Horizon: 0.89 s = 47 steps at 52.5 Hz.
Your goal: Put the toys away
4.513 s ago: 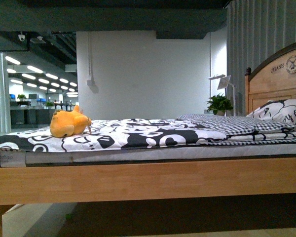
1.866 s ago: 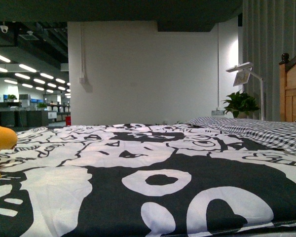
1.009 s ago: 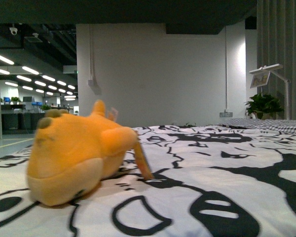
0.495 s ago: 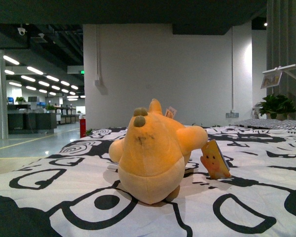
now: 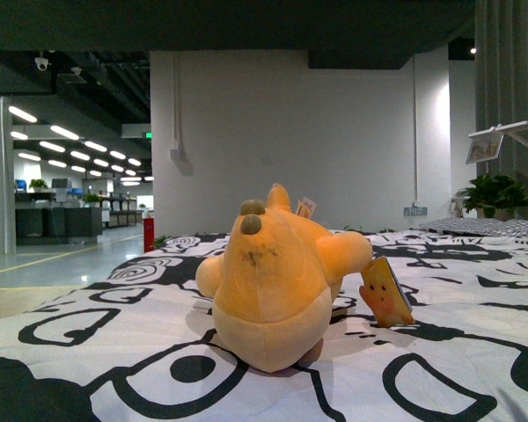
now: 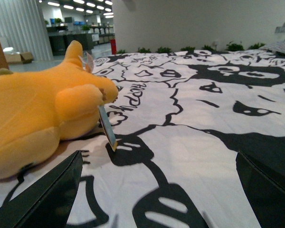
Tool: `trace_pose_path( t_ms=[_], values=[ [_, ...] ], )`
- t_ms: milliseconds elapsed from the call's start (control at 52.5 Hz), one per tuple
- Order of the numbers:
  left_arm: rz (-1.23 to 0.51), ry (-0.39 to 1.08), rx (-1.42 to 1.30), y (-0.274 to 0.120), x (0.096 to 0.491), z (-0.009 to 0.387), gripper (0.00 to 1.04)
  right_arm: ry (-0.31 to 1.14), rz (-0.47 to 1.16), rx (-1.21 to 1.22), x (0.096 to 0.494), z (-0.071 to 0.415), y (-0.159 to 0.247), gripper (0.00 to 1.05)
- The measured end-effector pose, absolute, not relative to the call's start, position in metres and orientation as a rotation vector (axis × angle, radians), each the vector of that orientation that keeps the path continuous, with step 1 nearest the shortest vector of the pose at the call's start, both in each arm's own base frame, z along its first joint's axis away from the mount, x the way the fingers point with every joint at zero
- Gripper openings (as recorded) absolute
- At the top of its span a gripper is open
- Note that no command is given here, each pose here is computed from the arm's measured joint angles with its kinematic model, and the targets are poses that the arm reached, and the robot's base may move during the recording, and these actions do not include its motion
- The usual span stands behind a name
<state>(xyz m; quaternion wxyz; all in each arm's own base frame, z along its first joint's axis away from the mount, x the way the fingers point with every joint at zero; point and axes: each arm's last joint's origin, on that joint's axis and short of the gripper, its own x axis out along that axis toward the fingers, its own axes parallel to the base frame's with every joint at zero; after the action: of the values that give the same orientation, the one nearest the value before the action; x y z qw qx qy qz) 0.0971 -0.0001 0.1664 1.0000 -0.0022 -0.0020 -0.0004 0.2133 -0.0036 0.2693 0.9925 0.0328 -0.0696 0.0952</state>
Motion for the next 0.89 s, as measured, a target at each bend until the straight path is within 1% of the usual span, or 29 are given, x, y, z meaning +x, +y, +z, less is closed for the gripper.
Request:
trace_pose_path(
  t_ms=[95, 152, 381, 628, 895],
  values=[
    [-0.001, -0.004, -0.004, 0.000, 0.097, 0.166, 0.98, -0.140, 0.249, 0.066, 0.248, 0.298, 0.024, 0.98],
    [-0.001, -0.004, -0.004, 0.000, 0.097, 0.166, 0.98, -0.146, 0.286, 0.054, 0.259, 0.312, 0.041, 0.98],
    [-0.001, -0.004, -0.004, 0.000, 0.097, 0.166, 0.98, -0.143, 0.428, -0.001, 0.276, 0.352, 0.110, 0.98],
    [-0.001, -0.004, -0.004, 0.000, 0.097, 0.166, 0.98, -0.087, 0.548, -0.001, 0.281, 0.366, 0.166, 0.98],
    [-0.001, -0.004, -0.004, 0.000, 0.097, 0.166, 0.98, -0.013, 0.573, -0.034, 0.289, 0.357, 0.206, 0.98]
  ],
)
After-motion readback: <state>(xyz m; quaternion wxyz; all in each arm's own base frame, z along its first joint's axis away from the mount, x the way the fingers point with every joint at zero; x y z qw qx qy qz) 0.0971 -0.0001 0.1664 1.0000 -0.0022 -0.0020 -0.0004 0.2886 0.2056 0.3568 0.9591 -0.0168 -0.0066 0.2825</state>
